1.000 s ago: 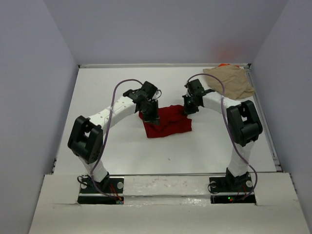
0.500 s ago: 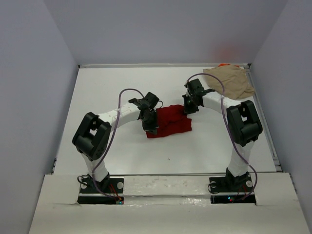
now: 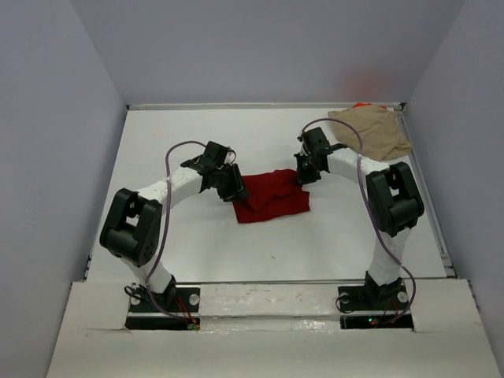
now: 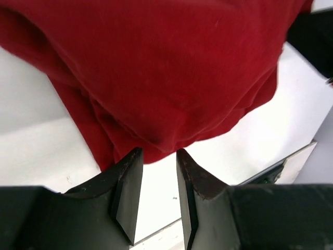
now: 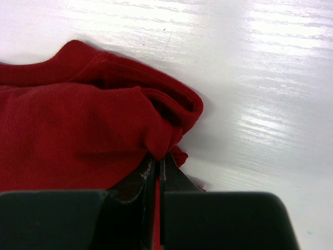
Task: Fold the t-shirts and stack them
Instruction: Fold the tshirt
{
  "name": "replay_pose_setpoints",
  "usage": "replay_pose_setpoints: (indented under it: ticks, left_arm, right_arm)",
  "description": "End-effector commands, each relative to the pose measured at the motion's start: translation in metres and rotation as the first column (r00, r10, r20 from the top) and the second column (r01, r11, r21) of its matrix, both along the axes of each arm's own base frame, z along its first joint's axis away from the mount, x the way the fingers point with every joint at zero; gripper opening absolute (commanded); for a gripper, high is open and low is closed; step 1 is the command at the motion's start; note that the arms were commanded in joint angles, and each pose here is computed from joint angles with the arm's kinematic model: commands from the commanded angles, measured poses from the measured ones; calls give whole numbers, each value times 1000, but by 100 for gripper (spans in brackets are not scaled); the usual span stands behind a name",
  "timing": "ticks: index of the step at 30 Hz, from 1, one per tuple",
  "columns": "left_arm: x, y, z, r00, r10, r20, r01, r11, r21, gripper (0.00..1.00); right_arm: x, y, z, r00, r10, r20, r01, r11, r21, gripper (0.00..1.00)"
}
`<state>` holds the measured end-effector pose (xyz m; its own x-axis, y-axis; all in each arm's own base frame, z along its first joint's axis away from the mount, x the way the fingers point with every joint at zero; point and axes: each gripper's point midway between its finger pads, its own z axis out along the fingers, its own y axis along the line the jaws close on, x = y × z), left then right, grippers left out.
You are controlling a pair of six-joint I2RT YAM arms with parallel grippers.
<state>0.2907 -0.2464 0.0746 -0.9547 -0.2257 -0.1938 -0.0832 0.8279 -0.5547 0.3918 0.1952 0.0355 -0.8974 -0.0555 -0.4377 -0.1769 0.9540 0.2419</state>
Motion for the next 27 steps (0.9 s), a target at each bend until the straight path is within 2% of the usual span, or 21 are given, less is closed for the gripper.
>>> replay_pose_setpoints:
  ticks: [1, 9, 16, 22, 27]
  left_arm:
    - [16, -9, 35, 994, -13, 109, 23, 996, -91, 42]
    - [12, -13, 15, 998, -30, 62, 36, 994, -104, 42]
    - [3, -11, 19, 998, -30, 48, 35, 992, -119, 42]
    - [-7, -6, 15, 999, -38, -9, 37, 996, -75, 41]
    - [-9, -12, 17, 999, -53, -4, 53, 997, -49, 41]
  right_arm:
    - [17, 9, 28, 996, 13, 87, -16, 999, 33, 0]
    - [20, 10, 33, 995, 14, 98, -17, 999, 39, 0]
    - [19, 9, 30, 996, 9, 91, -12, 999, 32, 0]
    - [21, 11, 31, 996, 12, 90, -16, 999, 37, 0]
    - [21, 12, 31, 996, 13, 85, -17, 999, 42, 0]
